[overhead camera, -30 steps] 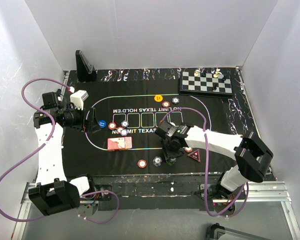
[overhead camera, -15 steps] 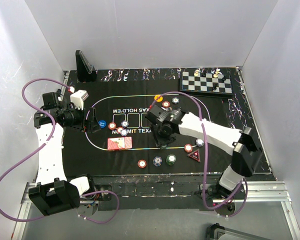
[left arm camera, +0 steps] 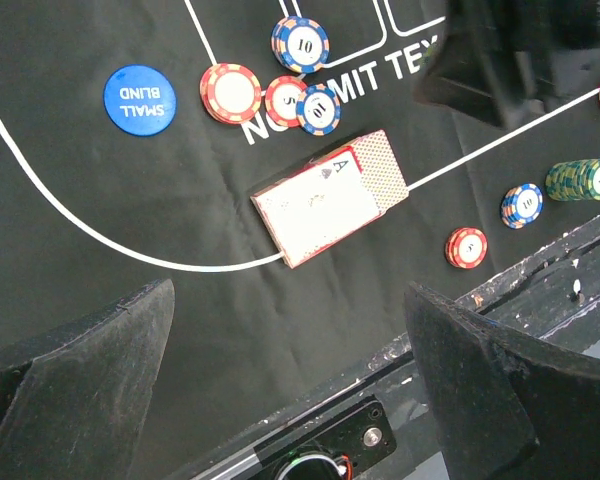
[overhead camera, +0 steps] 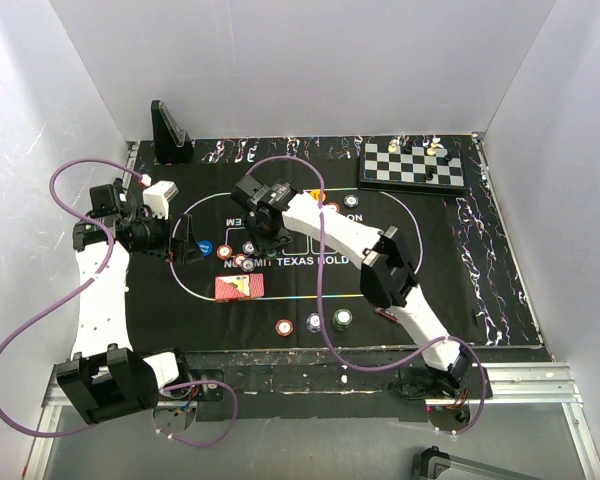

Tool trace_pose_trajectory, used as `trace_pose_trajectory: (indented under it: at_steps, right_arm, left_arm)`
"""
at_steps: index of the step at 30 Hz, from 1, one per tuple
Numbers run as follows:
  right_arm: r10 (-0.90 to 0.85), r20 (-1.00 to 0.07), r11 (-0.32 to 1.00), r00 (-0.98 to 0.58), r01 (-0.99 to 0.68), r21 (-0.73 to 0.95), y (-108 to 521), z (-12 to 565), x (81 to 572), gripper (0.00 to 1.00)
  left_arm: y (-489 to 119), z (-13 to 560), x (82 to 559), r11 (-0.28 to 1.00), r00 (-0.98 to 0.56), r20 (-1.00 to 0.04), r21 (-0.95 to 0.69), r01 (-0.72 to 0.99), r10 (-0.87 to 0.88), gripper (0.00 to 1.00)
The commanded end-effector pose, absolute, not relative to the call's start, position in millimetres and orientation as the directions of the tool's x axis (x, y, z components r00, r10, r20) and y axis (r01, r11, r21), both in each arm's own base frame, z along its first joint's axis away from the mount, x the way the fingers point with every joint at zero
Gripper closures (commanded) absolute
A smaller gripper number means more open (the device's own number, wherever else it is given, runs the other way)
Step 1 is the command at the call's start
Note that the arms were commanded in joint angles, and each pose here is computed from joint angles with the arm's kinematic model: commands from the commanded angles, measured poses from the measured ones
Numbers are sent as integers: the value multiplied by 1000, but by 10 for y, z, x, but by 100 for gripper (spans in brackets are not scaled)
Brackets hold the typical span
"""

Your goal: Distribute texas hold em gaming equipment

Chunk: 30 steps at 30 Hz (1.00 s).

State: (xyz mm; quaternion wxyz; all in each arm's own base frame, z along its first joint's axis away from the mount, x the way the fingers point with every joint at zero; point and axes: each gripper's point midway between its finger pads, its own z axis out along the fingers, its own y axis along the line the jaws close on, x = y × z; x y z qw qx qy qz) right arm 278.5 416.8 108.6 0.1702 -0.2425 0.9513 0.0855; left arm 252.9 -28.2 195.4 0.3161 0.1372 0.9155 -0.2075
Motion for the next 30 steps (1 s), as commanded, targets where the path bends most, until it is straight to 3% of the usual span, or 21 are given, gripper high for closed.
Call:
trace_pose_trajectory:
  at_steps: [1, 12, 16, 22, 30]
  right_arm:
    - [-418, -336, 868, -844, -480, 126, 4212, 973, 2963, 82]
    - [-393, -309, 864, -866, -463, 197, 4501, 550, 3054, 80]
    - [-390, -276, 870, -878, -450, 202, 4498, 424, 3012, 71]
    - [-396, -262, 857, -880, -456, 238, 4606, 360, 2903, 66]
    - [-401, -264, 848, -877, -465, 254, 4659, 315, 2900, 48]
  left_arm:
    - [-285, 1944, 2583, 868, -750, -652, -301, 396, 116, 0]
    - [-285, 1926, 2634, 860, -751, -649, -310, 406, 121, 0]
    - [-286, 1921, 2643, 858, -748, -653, -311, 408, 119, 0]
    - [-285, 1893, 2618, 859, -750, -649, -306, 410, 127, 0]
    - [-261, 1848, 2581, 866, -754, -644, -295, 404, 132, 0]
